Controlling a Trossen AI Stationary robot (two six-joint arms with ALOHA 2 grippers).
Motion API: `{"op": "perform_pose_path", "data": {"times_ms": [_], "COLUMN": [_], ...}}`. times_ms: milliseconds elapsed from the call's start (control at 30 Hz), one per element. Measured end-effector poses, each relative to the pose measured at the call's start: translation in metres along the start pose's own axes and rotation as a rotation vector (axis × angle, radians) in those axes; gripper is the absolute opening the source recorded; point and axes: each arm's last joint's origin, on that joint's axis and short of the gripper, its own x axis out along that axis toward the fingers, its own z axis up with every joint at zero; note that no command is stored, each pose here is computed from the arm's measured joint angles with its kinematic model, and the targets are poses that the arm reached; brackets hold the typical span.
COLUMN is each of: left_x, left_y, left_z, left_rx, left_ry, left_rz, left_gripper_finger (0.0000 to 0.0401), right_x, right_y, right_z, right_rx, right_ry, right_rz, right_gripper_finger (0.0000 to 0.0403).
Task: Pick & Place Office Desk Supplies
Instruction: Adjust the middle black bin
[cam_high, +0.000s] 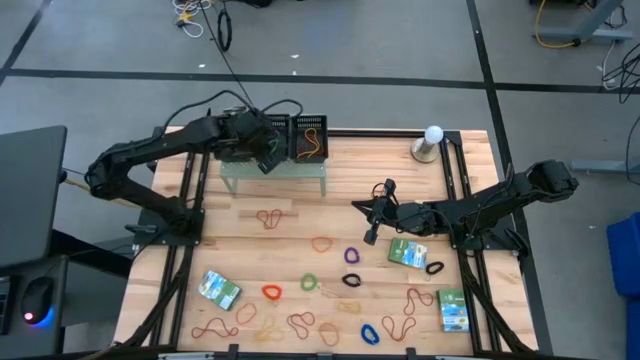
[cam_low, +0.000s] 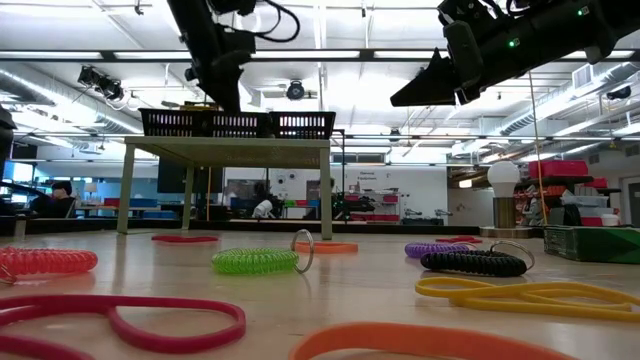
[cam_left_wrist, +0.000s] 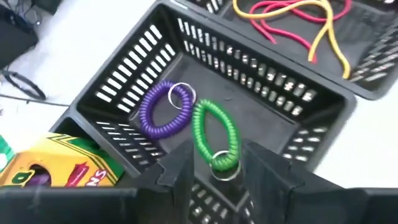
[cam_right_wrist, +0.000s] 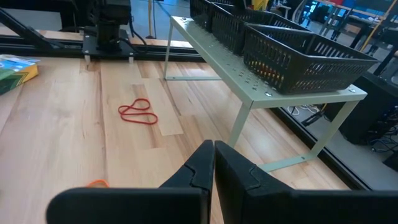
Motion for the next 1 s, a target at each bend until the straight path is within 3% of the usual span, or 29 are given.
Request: {"op": "perform_pose_path", "data": {"times_ms": [100, 167, 367, 533, 800, 1000], "left_x": [-0.008, -0.006, -0.011, -0.019, -0.032, -0.03], "left_y": [-0.009, -0.022, -0.06, -0.058, -0.033, -0.039], "left_z": [-0.005, -0.016, -0.052, -0.069, -0.069, -0.072], "left_rx": [-0.068, -0.029, -0.01, -0.065, -0.093, -0.016], "left_ry": [-0.054, -0.096, -0.349, -0.503, -0.58, -0.54], "left_rz": [-0.004, -0.015, -0.171, -0.208, -0.172, -0.325], "left_gripper_finger": [0.0122, 0.0099, 0.0012, 0.0007, 0.0006, 0.0006], "right_x": [0.0, 0.0, 0.0, 0.0, 0.0, 0.0], "right_y": [0.0, 0.0, 0.0, 0.0, 0.0, 0.0], "right_z": [0.0, 0.0, 0.0, 0.0, 0.0, 0.0], "right_rx": [0.0, 0.001, 0.0, 0.0, 0.0, 0.0], "right_ry": [0.0, 0.0, 0.0, 0.0, 0.0, 0.0], "right_rz": [0.0, 0.0, 0.001, 0.0, 0.0, 0.0], "right_gripper_finger": [0.0023, 0.0023, 0.0023, 0.0023, 0.0023, 0.0023]}}
